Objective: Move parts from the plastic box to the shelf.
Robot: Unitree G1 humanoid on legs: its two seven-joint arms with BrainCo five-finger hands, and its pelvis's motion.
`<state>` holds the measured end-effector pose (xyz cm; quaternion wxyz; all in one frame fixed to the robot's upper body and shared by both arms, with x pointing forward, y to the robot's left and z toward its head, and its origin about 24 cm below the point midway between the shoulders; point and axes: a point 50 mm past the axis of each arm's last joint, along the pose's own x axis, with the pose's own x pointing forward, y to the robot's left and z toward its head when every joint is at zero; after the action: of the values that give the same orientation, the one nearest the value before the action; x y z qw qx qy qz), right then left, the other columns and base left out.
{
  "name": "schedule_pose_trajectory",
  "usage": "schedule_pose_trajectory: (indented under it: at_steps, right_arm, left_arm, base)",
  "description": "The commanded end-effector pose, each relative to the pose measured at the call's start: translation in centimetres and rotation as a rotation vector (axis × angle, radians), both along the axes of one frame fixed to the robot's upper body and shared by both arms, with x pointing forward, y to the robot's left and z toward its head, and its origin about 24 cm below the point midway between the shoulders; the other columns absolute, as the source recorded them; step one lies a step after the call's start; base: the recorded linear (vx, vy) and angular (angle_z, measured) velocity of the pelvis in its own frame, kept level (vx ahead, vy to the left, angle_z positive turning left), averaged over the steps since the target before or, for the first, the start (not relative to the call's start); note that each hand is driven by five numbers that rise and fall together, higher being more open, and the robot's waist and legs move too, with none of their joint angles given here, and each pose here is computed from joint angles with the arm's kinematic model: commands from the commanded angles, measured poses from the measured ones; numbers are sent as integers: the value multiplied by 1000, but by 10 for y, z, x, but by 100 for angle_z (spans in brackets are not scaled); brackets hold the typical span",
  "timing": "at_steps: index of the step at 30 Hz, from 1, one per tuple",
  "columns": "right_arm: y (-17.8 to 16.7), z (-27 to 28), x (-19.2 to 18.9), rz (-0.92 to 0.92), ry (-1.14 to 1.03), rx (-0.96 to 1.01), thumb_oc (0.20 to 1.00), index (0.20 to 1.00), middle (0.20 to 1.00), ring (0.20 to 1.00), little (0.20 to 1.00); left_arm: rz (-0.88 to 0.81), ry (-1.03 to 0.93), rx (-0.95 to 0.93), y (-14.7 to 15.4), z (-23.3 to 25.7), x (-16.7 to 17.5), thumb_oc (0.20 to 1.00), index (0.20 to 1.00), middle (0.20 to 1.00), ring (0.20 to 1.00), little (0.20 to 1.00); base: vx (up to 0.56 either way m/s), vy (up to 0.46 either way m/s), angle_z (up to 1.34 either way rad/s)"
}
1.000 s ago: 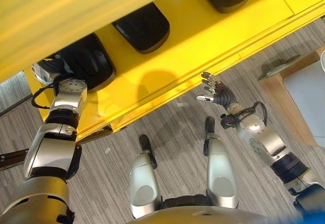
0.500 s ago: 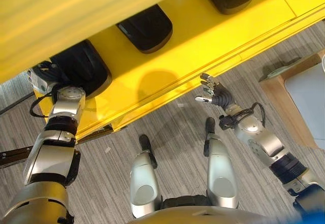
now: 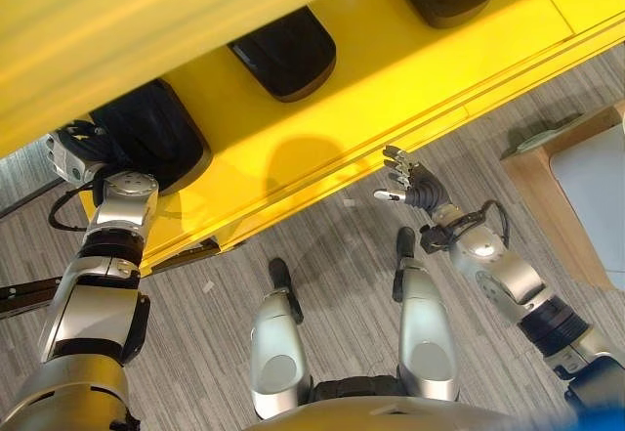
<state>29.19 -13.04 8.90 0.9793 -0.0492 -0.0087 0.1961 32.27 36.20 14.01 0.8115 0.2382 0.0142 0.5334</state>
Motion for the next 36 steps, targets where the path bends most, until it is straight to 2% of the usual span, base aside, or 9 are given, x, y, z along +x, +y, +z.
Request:
schedule_pose_trajectory:
  at_steps: [1,12,13,27,36]
  right_arm:
    - [6,18,-7,44,-82,69,1000,1000,1000,1000,1000]
    - [3,17,-6,41,-81,63,1000,1000,1000,1000,1000]
    - [2,17,-6,41,-79,64,1000,1000,1000,1000,1000]
    - [7,15,-10,35,-77,84,1000,1000,1000,1000,1000]
    - [12,16,-10,42,-74,101,1000,1000,1000,1000,1000]
  left_arm:
    - [40,-21,205,27,36,-15,200,200,200,200,200]
    - [31,-35,195,26,54,-7,200,200,200,200,200]
    - [40,-30,184,26,53,-7,1000,1000,1000,1000,1000]
    - [131,-126,15,24,21,-18,1000,1000,1000,1000,1000]
    - [239,-198,-5,19,12,-24,1000,1000,1000,1000,1000]
  base:
    - [0,0,0]
    - [0,0,0]
    - [0,0,0]
    - [0,0,0]
    - [0,0,0]
